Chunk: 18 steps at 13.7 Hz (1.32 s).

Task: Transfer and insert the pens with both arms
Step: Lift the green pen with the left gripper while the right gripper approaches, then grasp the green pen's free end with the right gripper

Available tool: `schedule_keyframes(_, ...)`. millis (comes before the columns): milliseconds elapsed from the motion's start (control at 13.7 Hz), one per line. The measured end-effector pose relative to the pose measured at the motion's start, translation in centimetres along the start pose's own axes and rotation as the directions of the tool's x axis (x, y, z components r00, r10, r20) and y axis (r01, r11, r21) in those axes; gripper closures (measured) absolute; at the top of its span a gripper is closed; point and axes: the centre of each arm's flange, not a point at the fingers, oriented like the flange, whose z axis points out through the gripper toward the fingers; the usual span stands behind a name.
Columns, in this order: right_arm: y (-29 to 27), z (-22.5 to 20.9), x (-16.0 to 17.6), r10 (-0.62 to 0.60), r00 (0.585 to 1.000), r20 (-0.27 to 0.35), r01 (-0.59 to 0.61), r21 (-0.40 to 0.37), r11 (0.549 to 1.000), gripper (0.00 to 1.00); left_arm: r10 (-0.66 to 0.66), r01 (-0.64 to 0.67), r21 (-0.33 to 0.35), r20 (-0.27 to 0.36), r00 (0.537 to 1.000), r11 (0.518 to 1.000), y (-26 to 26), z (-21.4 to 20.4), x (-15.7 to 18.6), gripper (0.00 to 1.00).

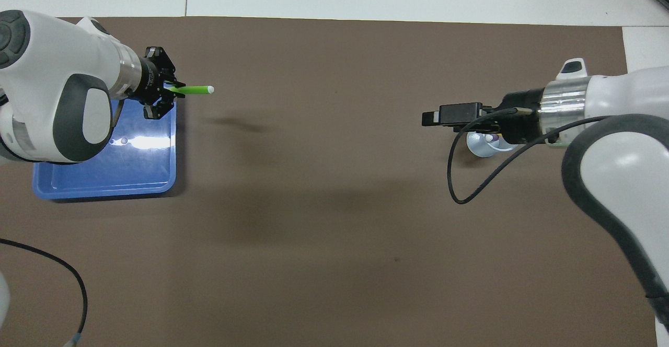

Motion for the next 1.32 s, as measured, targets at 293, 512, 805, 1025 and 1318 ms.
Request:
schedule_keyframes(293,-0.6,3.9,-0.1,0.047,0.999,-0.019,-0.046,0.057,0.997,0.00,-0.115,0.117,-0.047,0.033,0.993,0.992,-0.2,0.2,-5.8,0.82)
schedule_keyframes(512,-1.3,6.0,0.0,0.057,0.997,-0.051,-0.053,0.065,0.996,0.00,-0.159,0.165,-0.082,0.075,0.984,0.983,-0.9,0.3,-11.4,0.82)
schedule_keyframes(805,-2.7,8.9,-0.4,0.028,0.997,-0.069,-0.024,0.047,0.999,0.00,-0.127,0.140,-0.104,0.123,0.984,0.985,-3.0,0.5,-19.3,0.82)
schedule_keyframes(1025,-2.8,8.9,-0.3,-0.028,0.998,-0.049,0.031,0.046,0.998,0.00,-0.087,0.107,-0.136,0.145,0.986,0.985,-4.5,0.3,-23.8,0.82)
schedule_keyframes(1318,-3.4,7.4,0.2,-0.108,0.994,0.004,0.108,0.012,0.994,0.00,-0.038,0.066,-0.157,0.172,0.984,0.985,-6.3,0.2,-28.0,0.82)
